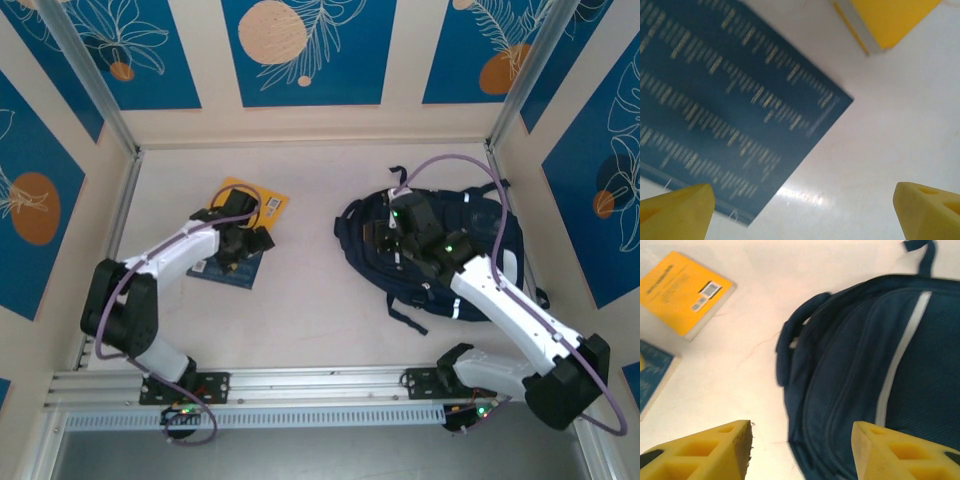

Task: Pack the student bag

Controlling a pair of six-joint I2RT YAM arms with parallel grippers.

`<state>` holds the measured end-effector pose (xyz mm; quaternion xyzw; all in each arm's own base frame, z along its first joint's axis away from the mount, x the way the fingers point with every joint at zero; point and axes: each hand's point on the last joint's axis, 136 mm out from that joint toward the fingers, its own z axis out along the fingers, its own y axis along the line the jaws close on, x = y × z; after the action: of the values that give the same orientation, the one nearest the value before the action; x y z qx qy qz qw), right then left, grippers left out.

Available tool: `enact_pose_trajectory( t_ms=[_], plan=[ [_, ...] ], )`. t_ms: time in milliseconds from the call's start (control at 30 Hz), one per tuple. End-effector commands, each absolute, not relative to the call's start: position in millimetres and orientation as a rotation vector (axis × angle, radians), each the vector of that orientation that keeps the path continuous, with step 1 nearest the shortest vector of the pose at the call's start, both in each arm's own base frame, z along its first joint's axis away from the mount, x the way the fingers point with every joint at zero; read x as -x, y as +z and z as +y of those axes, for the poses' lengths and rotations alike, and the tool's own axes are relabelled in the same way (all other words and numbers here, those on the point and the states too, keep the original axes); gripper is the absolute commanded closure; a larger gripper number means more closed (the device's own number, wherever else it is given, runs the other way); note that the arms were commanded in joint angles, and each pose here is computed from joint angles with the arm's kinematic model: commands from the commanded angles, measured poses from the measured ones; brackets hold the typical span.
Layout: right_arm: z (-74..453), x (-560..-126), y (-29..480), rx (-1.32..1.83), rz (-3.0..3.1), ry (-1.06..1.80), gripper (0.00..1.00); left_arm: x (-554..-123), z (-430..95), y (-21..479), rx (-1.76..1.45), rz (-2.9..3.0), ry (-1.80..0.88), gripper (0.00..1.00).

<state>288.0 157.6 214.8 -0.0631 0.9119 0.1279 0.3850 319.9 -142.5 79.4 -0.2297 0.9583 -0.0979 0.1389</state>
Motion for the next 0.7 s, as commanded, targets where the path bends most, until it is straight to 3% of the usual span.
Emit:
enact_pose_trajectory(
  t_ms=[0,100,333,667],
  plan=[
    [179.2,-269.9,209.8,0.208,2.331,0.518,0.47,-349.0,-143.2,77.6,0.634,2.699,-0.213,0.08],
    [181.0,-257.2,201.0,0.221,2.349,0.576,0.48,-358.9,-149.5,58.7,0.571,2.73,-0.197,0.08],
    [186.9,-239.6,188.1,0.238,2.365,0.691,0.49,-353.6,-198.5,22.3,0.446,2.832,-0.477,0.11],
    [183.2,-246.4,184.8,0.113,2.367,0.787,0.49,-272.8,-271.0,-2.8,0.17,3.02,-0.692,0.14]
  ],
)
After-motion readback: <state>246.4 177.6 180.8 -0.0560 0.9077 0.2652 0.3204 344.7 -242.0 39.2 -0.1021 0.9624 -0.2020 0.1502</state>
